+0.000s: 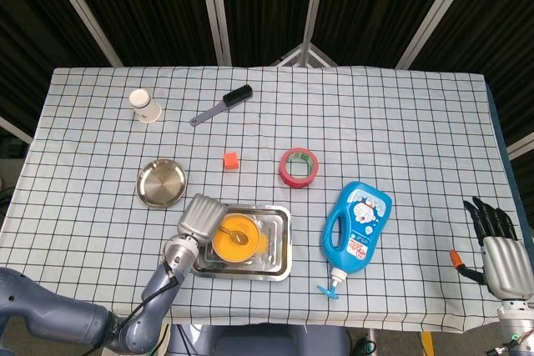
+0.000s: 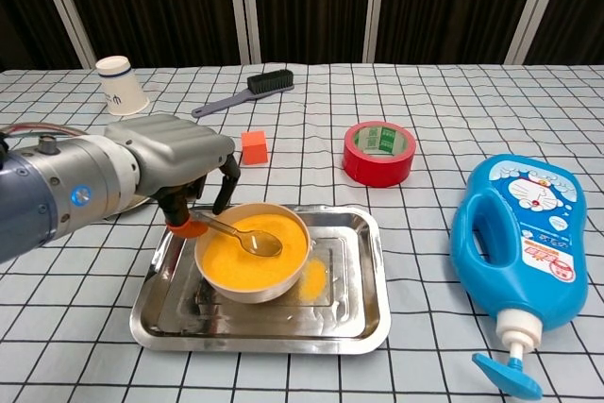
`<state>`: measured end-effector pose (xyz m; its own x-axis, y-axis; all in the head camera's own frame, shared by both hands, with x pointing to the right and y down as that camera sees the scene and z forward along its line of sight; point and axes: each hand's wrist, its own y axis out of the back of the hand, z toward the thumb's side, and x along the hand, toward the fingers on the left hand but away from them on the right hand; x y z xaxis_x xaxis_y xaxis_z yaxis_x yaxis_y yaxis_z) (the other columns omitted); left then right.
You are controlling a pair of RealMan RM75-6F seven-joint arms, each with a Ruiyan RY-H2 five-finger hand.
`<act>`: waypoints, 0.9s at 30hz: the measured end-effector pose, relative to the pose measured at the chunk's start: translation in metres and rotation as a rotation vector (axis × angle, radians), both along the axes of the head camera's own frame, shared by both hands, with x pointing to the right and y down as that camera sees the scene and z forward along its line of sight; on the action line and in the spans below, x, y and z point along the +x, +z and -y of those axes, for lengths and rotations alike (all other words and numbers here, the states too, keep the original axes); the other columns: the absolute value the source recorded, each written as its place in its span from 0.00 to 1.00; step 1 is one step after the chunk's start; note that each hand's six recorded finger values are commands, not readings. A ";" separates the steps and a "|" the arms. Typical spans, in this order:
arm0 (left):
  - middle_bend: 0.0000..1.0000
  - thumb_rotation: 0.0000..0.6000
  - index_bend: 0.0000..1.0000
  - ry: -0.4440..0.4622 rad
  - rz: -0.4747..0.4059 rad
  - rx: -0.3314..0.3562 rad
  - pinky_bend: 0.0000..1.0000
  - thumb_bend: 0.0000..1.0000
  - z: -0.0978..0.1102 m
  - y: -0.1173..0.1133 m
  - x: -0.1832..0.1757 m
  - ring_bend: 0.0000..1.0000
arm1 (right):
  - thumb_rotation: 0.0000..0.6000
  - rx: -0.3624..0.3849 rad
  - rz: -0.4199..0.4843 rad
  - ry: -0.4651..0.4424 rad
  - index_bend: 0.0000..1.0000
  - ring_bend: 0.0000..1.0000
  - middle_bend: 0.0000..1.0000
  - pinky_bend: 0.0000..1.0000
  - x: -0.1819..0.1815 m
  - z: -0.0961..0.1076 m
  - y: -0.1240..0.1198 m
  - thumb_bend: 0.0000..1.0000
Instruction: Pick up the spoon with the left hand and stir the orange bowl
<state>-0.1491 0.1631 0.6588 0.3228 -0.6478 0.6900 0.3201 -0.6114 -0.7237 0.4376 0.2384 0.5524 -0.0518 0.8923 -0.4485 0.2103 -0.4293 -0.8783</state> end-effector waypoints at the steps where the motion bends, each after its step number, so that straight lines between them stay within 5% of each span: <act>1: 1.00 1.00 0.50 -0.001 0.001 0.000 1.00 0.44 0.000 0.000 0.000 0.99 | 1.00 0.000 0.000 0.000 0.00 0.00 0.00 0.00 0.000 0.000 0.000 0.38; 27: 1.00 1.00 0.49 -0.027 0.000 -0.037 1.00 0.46 0.003 0.000 -0.002 0.99 | 1.00 0.000 -0.001 0.001 0.00 0.00 0.00 0.00 0.000 0.000 0.000 0.38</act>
